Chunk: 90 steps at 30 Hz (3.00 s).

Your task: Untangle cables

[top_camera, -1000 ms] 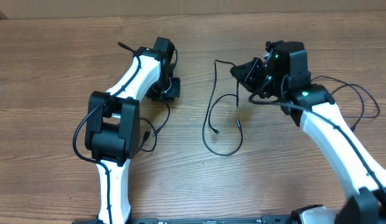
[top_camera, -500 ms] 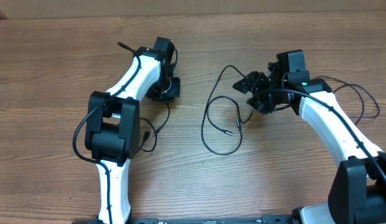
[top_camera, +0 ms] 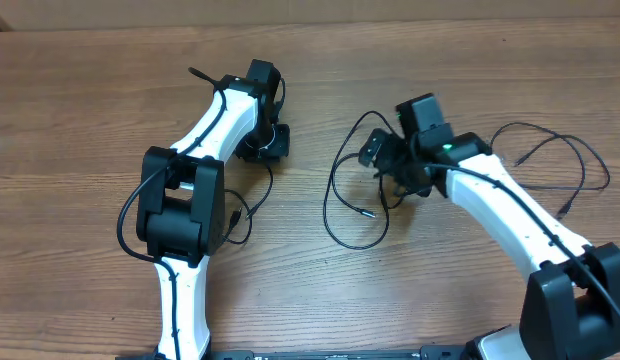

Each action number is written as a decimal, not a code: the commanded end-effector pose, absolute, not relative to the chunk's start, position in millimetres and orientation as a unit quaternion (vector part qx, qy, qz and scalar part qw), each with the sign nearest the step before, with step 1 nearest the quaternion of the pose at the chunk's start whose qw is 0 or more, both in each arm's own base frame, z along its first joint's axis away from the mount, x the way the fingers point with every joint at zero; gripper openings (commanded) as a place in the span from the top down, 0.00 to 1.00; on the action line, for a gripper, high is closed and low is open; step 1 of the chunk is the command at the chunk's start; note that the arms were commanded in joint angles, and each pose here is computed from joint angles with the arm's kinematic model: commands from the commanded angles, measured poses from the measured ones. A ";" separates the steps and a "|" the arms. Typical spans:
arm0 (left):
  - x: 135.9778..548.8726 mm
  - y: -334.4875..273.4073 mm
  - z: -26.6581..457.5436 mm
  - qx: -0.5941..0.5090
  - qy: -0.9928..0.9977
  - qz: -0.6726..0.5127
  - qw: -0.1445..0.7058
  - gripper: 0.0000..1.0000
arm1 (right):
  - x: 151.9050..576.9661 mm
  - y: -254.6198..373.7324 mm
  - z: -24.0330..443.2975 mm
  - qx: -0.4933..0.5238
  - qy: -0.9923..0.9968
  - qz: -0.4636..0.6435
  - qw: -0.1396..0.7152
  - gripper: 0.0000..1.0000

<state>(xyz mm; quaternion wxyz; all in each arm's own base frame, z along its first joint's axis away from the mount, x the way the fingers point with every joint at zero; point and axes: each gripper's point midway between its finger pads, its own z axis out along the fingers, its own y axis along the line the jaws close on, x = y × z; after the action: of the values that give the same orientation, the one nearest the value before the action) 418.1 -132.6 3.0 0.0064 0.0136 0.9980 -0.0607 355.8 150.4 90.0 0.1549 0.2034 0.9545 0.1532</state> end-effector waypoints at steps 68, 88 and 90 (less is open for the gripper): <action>416.4 -130.0 -1.0 0.007 0.999 -0.053 0.003 0.77 | 307.0 247.0 44.1 -0.009 0.998 0.059 -0.004 0.08; 416.4 -130.0 -1.0 0.007 0.999 -0.053 0.003 0.76 | 307.9 236.1 1.4 0.003 0.999 0.028 -0.042 0.47; 416.4 -130.0 -1.0 0.007 0.999 -0.053 0.003 0.76 | 311.6 235.0 1.0 0.003 0.999 0.028 -0.036 0.47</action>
<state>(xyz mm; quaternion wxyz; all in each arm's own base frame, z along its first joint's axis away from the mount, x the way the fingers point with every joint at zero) 418.2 -132.6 3.0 0.0065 0.0136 0.9980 -0.0608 303.6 237.9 2.2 -0.0435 -0.0018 0.9987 0.0273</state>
